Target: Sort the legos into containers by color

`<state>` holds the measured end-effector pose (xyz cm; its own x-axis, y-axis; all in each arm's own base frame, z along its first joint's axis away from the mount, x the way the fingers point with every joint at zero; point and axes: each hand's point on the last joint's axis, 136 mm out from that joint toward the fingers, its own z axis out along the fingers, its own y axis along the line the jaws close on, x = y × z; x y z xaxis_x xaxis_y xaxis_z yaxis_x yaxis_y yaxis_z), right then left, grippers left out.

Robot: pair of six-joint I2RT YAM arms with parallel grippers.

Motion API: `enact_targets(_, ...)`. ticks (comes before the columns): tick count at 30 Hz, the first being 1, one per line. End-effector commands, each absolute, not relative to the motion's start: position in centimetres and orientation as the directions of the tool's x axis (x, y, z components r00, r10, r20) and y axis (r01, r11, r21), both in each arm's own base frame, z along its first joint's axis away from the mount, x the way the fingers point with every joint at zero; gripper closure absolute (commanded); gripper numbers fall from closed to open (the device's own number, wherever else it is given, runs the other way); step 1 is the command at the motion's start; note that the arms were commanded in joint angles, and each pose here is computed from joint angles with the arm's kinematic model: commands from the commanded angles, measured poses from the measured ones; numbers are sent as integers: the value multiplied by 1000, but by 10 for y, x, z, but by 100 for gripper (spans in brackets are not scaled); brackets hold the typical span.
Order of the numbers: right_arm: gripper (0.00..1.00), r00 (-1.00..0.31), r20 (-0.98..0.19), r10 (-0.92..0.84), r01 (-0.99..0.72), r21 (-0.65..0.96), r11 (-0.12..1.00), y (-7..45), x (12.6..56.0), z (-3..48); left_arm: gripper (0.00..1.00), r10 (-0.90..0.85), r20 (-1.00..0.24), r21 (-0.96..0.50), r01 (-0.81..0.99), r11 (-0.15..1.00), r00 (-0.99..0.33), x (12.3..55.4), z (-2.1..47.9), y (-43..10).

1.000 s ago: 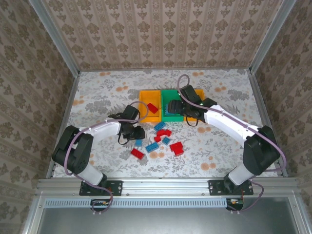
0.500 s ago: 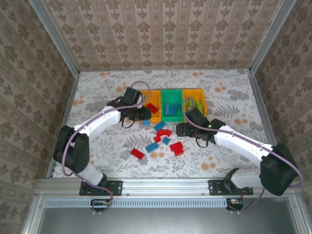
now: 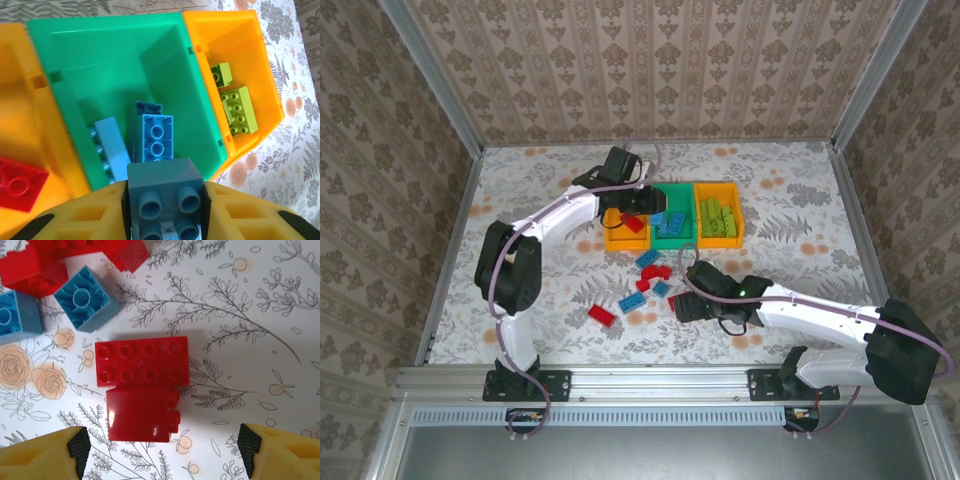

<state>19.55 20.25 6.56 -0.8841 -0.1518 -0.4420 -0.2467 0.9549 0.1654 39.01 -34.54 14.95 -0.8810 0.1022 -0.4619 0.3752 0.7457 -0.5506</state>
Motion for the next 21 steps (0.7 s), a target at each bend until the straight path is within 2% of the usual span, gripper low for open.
enact_targets(1,21,-882,-452,-129,-220,156,963,199,195,64,61,98,-479,-581,399,709,-872,399,160,-362)
enact_targets(6,24,-887,-437,-147,-232,149,961,203,192,56,59,62,-484,-599,383,703,-873,414,158,-372)
enact_targets(11,25,-891,-420,-172,-249,135,959,209,190,48,47,46,-486,-597,370,712,-873,426,156,-375)
enact_targets(18,29,-894,-398,-207,-271,110,956,216,188,38,31,15,-535,-592,387,707,-845,424,179,-369)
enact_targets(21,30,-893,-398,-212,-268,91,959,216,191,36,19,15,-554,-577,397,714,-832,418,187,-361)
